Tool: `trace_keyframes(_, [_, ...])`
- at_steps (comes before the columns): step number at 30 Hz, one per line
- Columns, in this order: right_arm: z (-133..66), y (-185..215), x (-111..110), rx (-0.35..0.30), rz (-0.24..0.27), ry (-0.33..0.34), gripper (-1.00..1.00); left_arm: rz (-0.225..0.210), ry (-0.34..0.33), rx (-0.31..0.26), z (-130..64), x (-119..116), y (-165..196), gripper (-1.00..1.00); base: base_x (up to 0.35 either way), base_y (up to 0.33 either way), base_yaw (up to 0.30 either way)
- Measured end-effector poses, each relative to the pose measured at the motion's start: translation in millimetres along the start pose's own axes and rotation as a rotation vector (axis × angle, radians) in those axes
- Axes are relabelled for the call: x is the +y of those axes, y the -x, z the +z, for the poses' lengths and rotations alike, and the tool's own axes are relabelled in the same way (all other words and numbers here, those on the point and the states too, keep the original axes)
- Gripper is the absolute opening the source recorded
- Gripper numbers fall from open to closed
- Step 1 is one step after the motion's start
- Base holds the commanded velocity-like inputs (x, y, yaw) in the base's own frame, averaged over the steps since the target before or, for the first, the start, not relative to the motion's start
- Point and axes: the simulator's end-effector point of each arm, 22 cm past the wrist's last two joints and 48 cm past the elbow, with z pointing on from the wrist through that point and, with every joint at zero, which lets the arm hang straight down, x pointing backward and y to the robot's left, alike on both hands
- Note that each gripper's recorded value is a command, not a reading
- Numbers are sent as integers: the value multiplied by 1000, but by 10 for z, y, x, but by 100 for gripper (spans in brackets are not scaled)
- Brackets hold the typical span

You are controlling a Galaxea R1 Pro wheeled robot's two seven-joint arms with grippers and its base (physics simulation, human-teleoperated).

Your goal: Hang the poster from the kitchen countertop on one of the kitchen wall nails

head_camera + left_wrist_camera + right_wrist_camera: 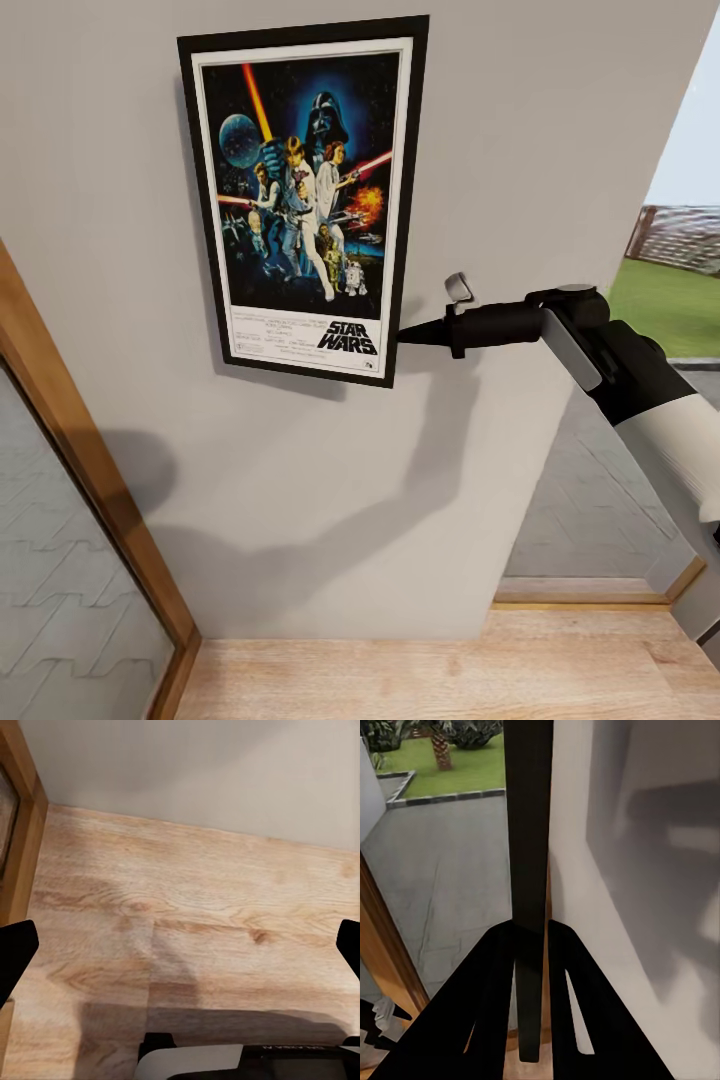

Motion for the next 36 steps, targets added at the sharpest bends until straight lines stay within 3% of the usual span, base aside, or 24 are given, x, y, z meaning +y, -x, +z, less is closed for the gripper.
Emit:
trace_keyframes(15, [1, -5, -8, 1, 1, -3, -100, 1, 1, 0, -2, 8, 2, 100, 0, 88, 0])
trace_keyframes(36, [-1, -4, -12, 1, 1, -4, -100, 1, 1, 0, -2, 10, 3, 100, 0, -36, 0])
